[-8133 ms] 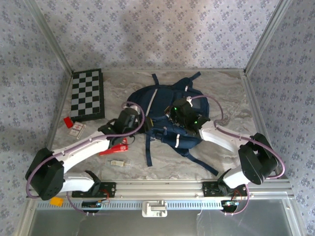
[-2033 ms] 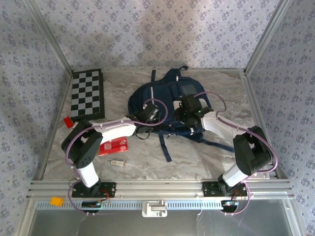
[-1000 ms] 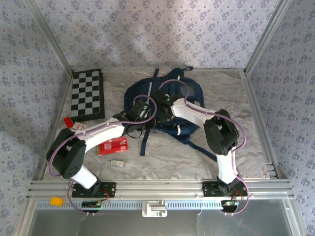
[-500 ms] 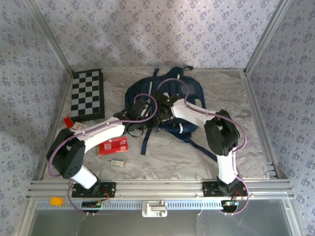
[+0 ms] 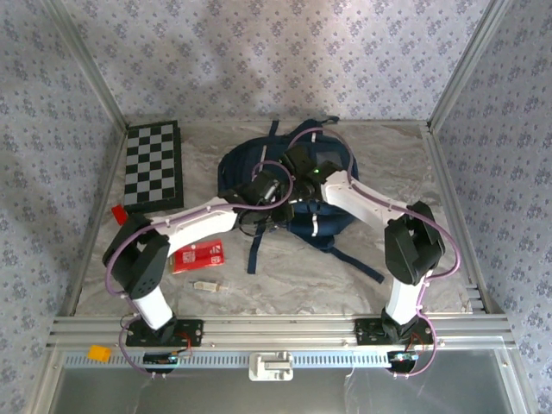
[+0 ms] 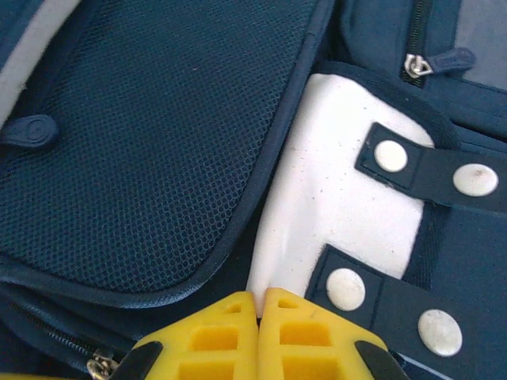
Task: Pack books, pencil case, and school supplies into a backpack
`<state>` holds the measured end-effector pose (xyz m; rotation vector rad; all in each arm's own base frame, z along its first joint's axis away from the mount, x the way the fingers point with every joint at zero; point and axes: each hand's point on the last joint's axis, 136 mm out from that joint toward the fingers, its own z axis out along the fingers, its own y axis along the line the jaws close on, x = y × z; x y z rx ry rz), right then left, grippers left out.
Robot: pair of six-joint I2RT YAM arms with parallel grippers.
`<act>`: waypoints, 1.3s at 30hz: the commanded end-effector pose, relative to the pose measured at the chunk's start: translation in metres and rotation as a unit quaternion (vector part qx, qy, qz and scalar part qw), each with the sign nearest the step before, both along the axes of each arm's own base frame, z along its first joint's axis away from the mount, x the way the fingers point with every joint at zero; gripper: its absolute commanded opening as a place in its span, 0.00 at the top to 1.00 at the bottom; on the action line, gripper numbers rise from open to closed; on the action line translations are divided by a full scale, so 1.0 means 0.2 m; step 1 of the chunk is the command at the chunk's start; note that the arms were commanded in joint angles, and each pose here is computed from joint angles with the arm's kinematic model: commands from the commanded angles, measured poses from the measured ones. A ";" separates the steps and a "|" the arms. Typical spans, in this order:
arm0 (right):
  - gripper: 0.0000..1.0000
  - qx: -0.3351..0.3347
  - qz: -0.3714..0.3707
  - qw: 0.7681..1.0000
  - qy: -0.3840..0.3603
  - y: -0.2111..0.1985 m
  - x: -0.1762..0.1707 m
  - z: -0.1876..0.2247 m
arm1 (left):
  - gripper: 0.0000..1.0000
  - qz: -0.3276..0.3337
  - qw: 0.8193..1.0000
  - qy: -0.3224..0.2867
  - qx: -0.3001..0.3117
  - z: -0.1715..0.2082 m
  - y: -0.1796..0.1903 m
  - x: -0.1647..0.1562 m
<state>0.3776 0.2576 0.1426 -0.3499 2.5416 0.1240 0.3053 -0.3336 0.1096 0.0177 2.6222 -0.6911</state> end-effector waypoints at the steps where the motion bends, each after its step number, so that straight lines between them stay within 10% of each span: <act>1: 1.00 0.079 0.005 0.996 -0.040 0.10 0.02 0.20 | 0.59 -0.014 0.999 -0.031 -0.005 0.05 -0.09 0.01; 19: 1.00 0.104 0.002 0.994 -0.037 0.10 0.03 0.21 | 0.61 0.033 0.997 -0.051 0.047 -0.05 -0.01 0.12; 39: 1.00 0.122 -0.004 0.992 -0.040 0.07 0.03 0.24 | 0.88 0.074 0.993 -0.066 0.066 -0.07 0.17 0.18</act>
